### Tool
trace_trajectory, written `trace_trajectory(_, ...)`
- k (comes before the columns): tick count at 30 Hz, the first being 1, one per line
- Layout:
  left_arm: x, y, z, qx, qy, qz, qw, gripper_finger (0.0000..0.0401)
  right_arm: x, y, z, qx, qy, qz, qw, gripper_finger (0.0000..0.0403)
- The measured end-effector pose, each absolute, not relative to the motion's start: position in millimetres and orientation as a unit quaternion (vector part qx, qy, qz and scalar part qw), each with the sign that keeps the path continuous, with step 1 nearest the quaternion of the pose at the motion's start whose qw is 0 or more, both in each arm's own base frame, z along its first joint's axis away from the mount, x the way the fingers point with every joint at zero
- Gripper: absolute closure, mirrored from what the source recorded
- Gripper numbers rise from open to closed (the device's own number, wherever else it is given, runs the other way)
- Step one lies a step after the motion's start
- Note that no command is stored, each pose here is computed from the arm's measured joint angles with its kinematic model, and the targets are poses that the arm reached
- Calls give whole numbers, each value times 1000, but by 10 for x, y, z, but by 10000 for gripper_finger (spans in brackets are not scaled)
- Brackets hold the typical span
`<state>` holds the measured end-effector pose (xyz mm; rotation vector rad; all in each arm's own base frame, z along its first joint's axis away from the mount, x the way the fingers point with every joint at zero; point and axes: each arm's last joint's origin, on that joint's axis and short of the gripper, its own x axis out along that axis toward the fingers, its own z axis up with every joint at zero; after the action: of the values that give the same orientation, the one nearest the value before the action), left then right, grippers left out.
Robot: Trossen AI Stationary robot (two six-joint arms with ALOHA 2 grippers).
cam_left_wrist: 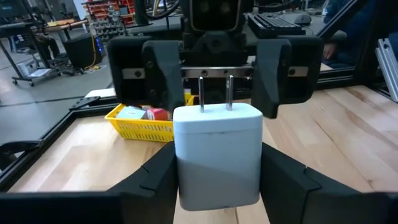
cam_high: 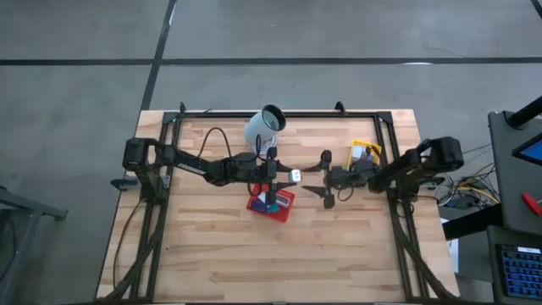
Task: Pick & Place Office items
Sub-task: Put the white charger adapter into the yellow basket
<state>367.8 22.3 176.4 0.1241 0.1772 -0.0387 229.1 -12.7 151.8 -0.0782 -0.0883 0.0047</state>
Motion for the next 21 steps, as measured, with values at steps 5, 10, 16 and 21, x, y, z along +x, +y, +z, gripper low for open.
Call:
trace_trajectory(5,3666,222,1748,62,89,-20,994,229,2364,-201,1547,-34,-51,15,998,152)
trace_trajectory(10,3666,222,1754,62,85,-21,994,229,2444,-239,1583,-33,-50,26,998,152)
trace_trajectory(16,3665,221,1753,62,85,-21,994,229,2565,-249,1564,-32,-41,40,998,152)
trace_trajectory(21,3658,221,1733,61,92,-21,994,229,2646,-255,1531,-26,-36,48,998,157)
